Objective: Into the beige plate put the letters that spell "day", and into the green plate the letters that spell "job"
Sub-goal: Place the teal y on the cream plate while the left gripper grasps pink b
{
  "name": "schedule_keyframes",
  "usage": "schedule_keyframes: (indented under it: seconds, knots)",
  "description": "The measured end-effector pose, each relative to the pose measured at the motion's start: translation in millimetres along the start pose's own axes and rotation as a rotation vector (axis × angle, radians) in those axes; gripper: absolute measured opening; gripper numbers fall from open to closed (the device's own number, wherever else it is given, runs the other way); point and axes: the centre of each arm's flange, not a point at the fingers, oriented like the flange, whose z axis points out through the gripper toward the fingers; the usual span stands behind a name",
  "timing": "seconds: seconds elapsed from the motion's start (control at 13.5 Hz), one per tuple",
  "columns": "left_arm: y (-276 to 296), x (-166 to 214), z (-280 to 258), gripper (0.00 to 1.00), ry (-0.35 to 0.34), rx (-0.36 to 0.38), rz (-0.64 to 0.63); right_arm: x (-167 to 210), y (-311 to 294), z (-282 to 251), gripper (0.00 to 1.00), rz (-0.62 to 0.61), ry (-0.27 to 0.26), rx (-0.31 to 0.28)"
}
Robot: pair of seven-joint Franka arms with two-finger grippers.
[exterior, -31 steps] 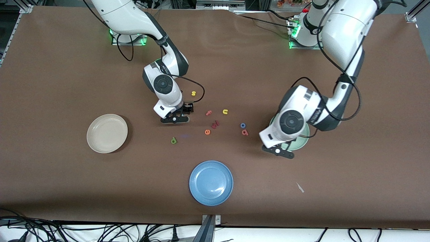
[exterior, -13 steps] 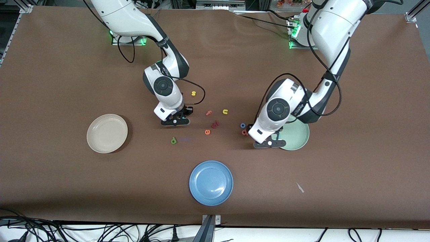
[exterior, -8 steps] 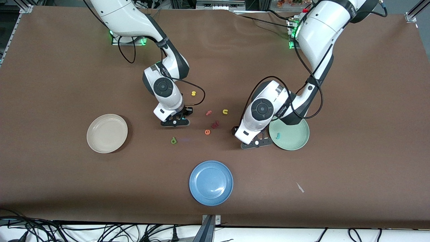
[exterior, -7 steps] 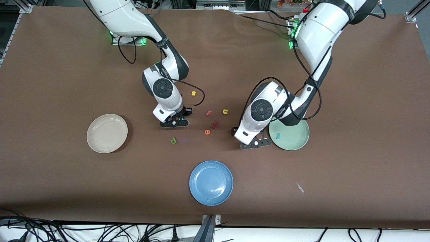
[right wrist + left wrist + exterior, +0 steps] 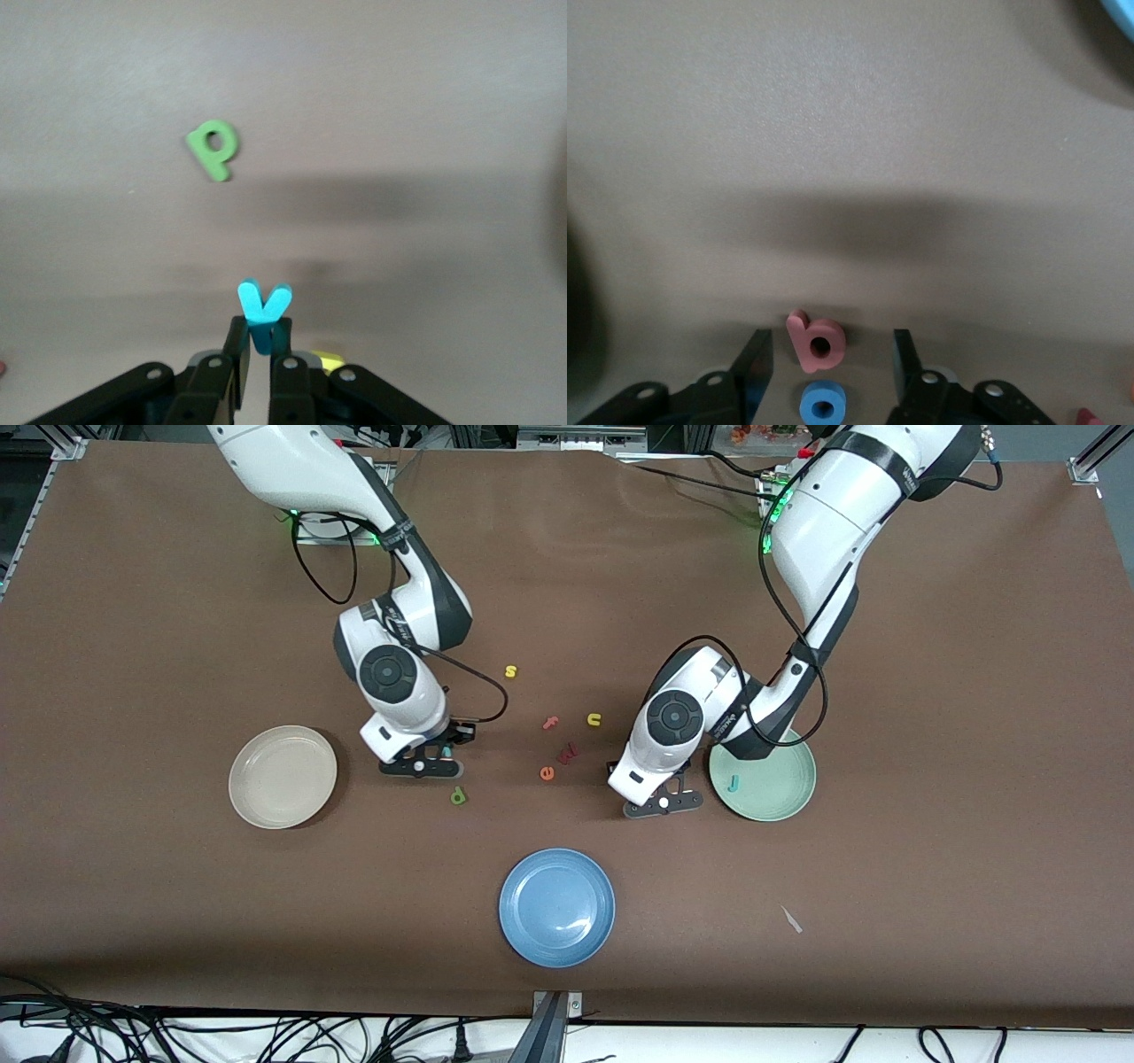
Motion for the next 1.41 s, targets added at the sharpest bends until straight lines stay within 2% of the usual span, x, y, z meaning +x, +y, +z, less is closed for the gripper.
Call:
schedule_keyframes:
  seconds: [0.22,0.59,0.67,0.74,1.11,1.41]
  knots:
    - [-1,-1,8,0.56,-0.008,0.007,0.001,13,40,-25,0.14,0.006,-0.014,-0.031]
    - [-2,-3,19,0.48,-0.022,0.016,0.001,42,125,-26,0.13,-0.035,-0.028,-0.083]
    - [-1,-3,20,0.4,-0.022,0.014,0.002,48,146,-25,0.13,-0.039,-0.033,-0.085]
    - [0,-4,19,0.27,-0.02,0.011,0.003,53,167,-23,0.13,-0.039,-0.04,-0.082]
    - [-15,8,14,0.26,-0.026,0.028,-0.021,68,258,-4,0.13,-0.05,-0.084,-0.072]
    - [-41,19,-28,0.26,-0.07,0.102,-0.026,69,273,24,0.17,-0.046,-0.127,-0.083]
